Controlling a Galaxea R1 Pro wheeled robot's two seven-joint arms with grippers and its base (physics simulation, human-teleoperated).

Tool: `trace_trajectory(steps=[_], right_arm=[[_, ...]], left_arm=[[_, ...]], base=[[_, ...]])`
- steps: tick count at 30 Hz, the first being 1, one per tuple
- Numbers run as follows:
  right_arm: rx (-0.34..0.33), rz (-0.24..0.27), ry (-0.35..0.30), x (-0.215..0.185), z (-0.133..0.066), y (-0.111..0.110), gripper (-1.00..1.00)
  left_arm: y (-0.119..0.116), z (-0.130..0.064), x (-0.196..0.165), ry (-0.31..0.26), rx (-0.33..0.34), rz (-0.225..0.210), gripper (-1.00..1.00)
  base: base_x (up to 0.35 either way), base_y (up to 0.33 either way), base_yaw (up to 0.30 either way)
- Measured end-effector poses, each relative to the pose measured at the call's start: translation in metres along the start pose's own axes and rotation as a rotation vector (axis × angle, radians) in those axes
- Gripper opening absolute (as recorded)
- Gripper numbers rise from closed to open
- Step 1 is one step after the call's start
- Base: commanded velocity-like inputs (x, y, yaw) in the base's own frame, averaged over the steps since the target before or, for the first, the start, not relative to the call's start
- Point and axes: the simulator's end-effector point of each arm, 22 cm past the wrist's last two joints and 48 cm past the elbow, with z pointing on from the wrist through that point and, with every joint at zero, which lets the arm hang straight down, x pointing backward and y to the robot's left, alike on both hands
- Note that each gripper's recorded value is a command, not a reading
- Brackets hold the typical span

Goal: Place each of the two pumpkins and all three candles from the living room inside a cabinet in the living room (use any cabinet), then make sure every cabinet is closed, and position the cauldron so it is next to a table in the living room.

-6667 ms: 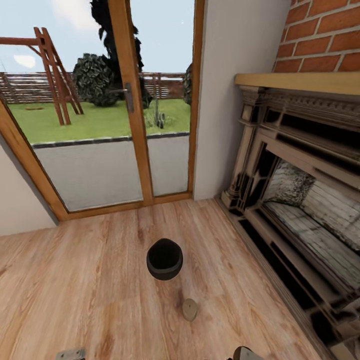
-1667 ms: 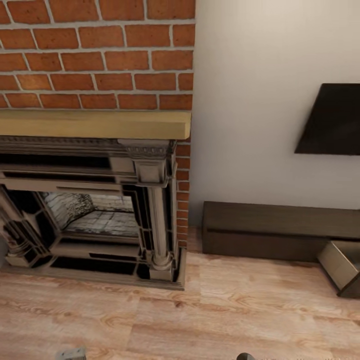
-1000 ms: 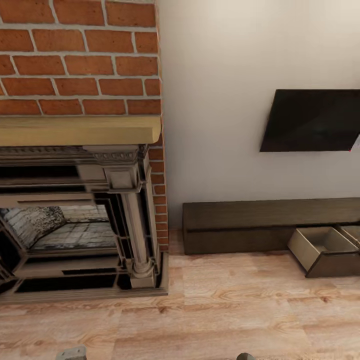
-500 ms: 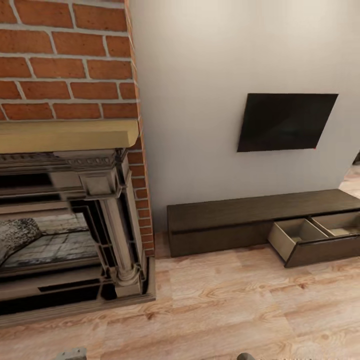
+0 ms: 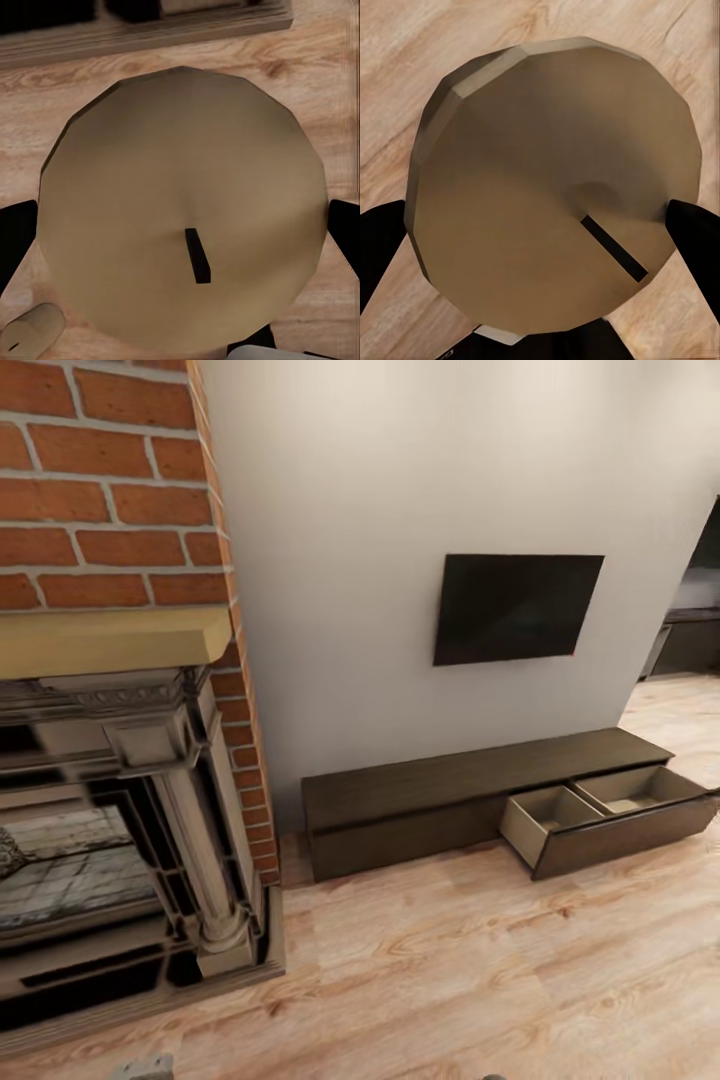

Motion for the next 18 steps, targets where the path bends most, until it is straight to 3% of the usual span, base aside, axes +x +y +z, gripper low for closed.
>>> trace_trajectory(steps=[18], right_arm=[[-0.007,0.008,-0.017,-0.0072,-0.0031,0.0015,-1.0]], left_arm=[[-0.0007,-0.0028,-0.0081,-0.019,0.002,-0.004,-1.0]], base=[[0.0,0.0,-0.244]])
